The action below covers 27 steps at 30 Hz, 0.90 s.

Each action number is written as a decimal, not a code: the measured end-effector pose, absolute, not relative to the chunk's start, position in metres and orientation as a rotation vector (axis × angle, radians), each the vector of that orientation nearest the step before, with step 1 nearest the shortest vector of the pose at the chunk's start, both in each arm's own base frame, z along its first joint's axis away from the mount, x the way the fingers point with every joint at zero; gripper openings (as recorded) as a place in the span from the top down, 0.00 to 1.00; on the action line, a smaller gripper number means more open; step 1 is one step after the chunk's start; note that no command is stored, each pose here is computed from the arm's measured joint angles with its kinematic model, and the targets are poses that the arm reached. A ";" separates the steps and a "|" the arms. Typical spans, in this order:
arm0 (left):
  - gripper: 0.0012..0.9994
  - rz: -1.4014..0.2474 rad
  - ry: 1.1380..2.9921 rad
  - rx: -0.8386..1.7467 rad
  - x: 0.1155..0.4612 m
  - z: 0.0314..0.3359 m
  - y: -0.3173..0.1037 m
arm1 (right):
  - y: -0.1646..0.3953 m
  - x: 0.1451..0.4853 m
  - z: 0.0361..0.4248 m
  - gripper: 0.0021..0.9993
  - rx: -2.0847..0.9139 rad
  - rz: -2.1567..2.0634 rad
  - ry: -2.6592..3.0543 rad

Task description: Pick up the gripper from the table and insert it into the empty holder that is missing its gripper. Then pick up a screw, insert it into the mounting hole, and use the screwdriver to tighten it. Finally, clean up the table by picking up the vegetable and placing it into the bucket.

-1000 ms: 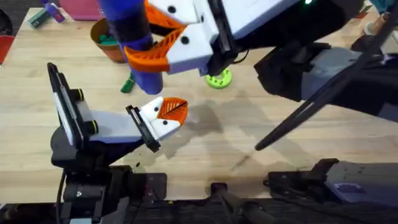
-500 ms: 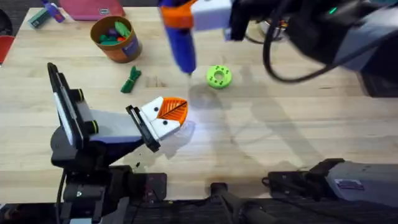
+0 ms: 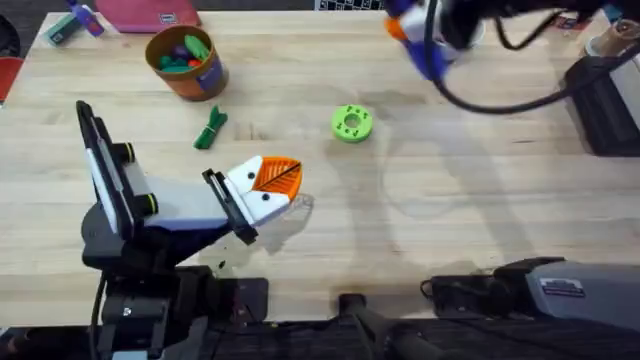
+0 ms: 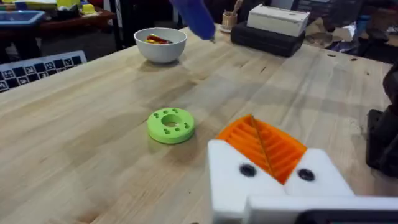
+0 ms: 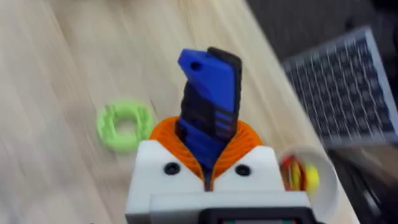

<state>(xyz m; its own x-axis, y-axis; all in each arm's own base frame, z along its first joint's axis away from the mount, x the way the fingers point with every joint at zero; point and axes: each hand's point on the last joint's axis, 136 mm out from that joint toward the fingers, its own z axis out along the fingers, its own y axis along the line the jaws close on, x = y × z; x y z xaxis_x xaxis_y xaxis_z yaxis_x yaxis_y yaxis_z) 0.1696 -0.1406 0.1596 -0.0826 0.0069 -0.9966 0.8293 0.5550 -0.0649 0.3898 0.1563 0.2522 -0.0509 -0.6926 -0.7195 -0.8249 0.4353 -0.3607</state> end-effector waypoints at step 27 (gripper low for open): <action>0.98 -0.801 1.509 0.747 0.170 0.160 -0.141 | 0.053 0.392 0.078 0.94 -1.937 -0.211 2.143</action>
